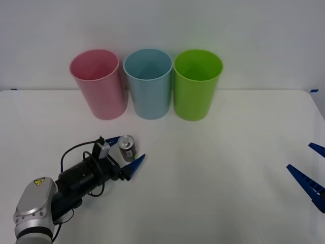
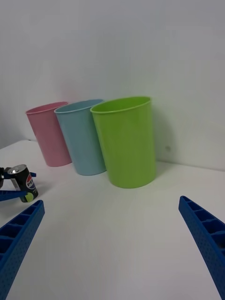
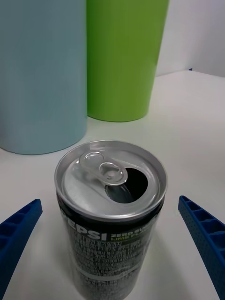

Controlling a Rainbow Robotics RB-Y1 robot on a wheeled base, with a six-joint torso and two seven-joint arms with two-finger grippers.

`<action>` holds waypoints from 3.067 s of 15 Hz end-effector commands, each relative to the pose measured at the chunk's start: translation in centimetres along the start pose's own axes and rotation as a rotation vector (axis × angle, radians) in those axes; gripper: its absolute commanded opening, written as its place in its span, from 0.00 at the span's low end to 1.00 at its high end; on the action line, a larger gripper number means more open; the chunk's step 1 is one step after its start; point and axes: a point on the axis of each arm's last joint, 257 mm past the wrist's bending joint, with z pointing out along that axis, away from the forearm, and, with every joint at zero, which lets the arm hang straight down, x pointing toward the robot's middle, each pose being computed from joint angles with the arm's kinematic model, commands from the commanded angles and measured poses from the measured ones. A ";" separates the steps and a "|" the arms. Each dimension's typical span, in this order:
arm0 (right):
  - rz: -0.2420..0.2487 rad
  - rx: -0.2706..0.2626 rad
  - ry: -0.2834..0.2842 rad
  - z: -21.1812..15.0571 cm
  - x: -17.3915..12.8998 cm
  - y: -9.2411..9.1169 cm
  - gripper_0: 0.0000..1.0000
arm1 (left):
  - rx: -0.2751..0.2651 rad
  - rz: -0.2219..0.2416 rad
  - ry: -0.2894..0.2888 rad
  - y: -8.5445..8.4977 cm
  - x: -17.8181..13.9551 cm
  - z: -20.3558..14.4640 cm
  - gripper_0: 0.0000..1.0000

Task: Grasp the object on the table and drop it into the matching bin: aluminum can to the light blue bin, PET bottle to the pink bin.

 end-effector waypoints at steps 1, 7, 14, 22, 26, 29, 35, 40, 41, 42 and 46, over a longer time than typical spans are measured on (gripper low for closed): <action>0.000 0.000 0.000 0.0 0.0 0.0 1.00 | -0.001 0.000 0.004 -0.2 0.1 0.3 1.00; 0.000 0.000 0.000 0.0 0.0 0.0 1.00 | -0.007 0.000 0.002 -0.1 0.0 0.3 1.00; 0.000 0.000 0.000 0.0 0.0 0.0 1.00 | -0.014 0.015 0.003 0.2 0.0 0.3 0.00; 0.000 0.000 0.000 0.0 0.0 0.0 1.00 | -0.022 -0.005 -0.003 0.5 0.4 -0.8 0.00; 0.000 0.000 0.000 0.0 0.0 0.0 1.00 | -0.058 0.024 -0.024 1.8 -1.0 -4.2 0.00; 0.000 0.000 0.000 0.0 0.0 0.0 1.00 | -0.068 0.025 -0.064 2.2 -2.6 -6.5 0.00; 0.000 0.000 0.000 0.0 0.0 0.0 1.00 | -0.118 0.008 -0.183 2.5 -8.3 -10.0 0.00; 0.000 0.000 0.000 0.0 0.0 0.0 1.00 | -0.113 -0.048 -0.271 2.5 -14.1 -12.6 0.00; 0.000 0.000 0.000 0.0 0.0 0.0 1.00 | -0.105 -0.062 -0.286 2.6 -15.5 -12.8 0.00; 0.000 0.000 0.000 0.0 0.0 0.0 1.00 | -0.100 -0.068 -0.304 2.8 -16.5 -12.8 0.00; 0.000 0.000 0.000 0.0 0.0 0.0 1.00 | -0.131 -0.028 -0.381 5.4 -21.8 -11.0 0.00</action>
